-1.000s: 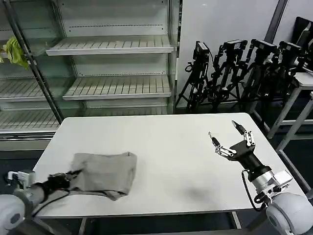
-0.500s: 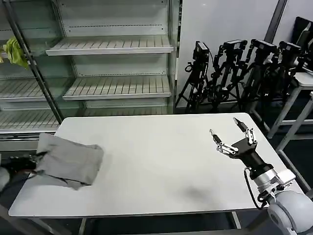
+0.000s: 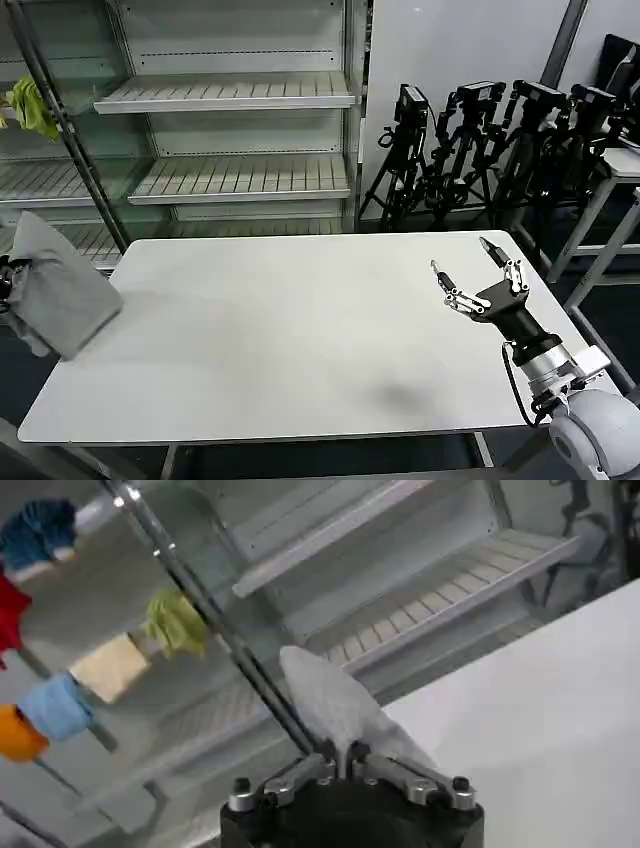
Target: Fold and organize the clothes.
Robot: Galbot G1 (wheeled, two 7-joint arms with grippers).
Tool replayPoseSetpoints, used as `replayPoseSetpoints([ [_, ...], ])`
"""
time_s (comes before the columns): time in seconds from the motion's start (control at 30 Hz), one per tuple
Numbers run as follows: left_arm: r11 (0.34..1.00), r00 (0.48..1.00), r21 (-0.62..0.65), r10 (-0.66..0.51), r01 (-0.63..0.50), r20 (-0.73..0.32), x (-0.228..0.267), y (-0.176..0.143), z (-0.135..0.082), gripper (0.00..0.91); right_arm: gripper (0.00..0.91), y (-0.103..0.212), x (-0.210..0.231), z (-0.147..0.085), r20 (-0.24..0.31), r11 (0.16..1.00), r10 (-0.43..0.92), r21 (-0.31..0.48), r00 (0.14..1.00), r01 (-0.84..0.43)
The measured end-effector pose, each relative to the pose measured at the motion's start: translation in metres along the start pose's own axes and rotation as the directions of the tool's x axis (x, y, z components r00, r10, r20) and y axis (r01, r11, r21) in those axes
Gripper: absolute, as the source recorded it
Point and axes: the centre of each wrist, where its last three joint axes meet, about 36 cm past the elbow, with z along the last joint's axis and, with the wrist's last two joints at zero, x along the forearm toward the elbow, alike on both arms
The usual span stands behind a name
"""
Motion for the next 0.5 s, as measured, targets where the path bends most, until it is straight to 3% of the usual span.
replayPoseSetpoints([
  [0.17,0.999,1.0,-0.049,0.024,-0.024,0.007,0.004,-0.02,-0.001,0.05,0.907,0.006,0.005,0.0,0.0,1.0,0.0,-0.002,1.0,0.0],
  [0.5,0.975,0.976,-0.049,0.213,-0.215,-0.048,0.009,-0.1,0.034,0.06,0.907,0.013,0.017,-0.001,-0.019,1.0,0.011,0.005,1.0,-0.011],
])
